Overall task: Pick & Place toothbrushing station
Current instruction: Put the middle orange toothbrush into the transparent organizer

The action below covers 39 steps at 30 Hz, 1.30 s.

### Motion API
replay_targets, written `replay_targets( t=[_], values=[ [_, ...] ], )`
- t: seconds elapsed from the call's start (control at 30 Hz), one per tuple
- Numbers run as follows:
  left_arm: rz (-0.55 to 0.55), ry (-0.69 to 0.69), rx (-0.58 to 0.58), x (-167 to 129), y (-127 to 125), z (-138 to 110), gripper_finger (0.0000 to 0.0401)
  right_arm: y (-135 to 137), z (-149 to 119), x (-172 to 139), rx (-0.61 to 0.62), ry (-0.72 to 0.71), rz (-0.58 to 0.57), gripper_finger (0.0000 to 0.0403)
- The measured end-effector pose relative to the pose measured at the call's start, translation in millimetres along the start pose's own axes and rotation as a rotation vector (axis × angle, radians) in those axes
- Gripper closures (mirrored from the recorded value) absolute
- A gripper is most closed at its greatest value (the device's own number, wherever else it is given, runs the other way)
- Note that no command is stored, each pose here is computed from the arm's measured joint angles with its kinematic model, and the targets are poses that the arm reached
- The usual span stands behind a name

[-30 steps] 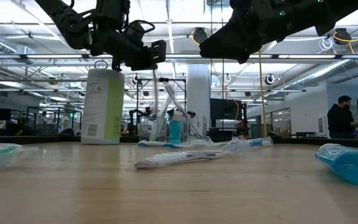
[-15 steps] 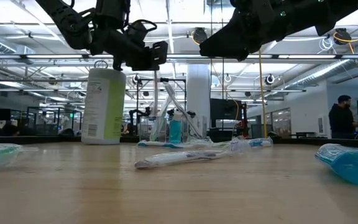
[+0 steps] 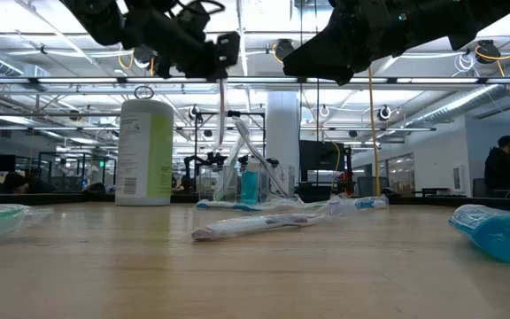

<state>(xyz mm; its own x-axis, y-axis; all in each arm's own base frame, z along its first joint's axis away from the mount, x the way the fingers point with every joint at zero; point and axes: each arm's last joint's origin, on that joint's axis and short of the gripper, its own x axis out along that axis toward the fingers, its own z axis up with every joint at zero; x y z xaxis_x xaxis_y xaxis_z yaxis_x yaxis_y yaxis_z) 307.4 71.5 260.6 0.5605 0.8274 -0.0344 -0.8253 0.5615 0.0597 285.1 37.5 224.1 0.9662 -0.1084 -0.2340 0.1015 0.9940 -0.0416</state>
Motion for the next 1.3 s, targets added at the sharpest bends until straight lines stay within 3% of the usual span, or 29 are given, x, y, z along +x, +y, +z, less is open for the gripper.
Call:
replay_targets(
  t=[0.17,0.4,0.57,0.77,0.93,1.07,1.3],
  values=[
    [0.09,0.024,0.021,7.2,-8.9,-19.5,0.0393,0.0,0.6,0.0,0.002,-0.006,0.0,0.0273],
    [0.144,-0.013,-0.008,30.5,-10.5,-42.2,0.0374,0.0,0.6,0.0,-0.003,-0.006,0.0,0.0273],
    [0.166,0.043,0.033,40.9,-7.5,-61.0,0.0372,0.0,0.5,0.0,-0.006,-0.005,0.0,0.0273],
    [0.177,0.055,0.049,44.4,-5.0,-64.9,0.0371,0.0,0.5,0.0,-0.014,-0.005,0.0,0.0273],
    [0.171,0.076,0.181,42.1,-3.6,-60.7,0.0371,0.0,0.5,0.0,-0.043,-0.006,0.001,0.0273],
    [0.192,0.096,0.186,41.0,-3.0,-62.3,0.0367,-0.3,0.6,0.1,-0.092,-0.006,-0.001,0.0273],
    [0.225,0.114,0.171,40.7,-1.6,-64.7,0.0315,-7.3,10.5,1.1,-0.228,-0.101,-0.036,0.0273]
  ],
)
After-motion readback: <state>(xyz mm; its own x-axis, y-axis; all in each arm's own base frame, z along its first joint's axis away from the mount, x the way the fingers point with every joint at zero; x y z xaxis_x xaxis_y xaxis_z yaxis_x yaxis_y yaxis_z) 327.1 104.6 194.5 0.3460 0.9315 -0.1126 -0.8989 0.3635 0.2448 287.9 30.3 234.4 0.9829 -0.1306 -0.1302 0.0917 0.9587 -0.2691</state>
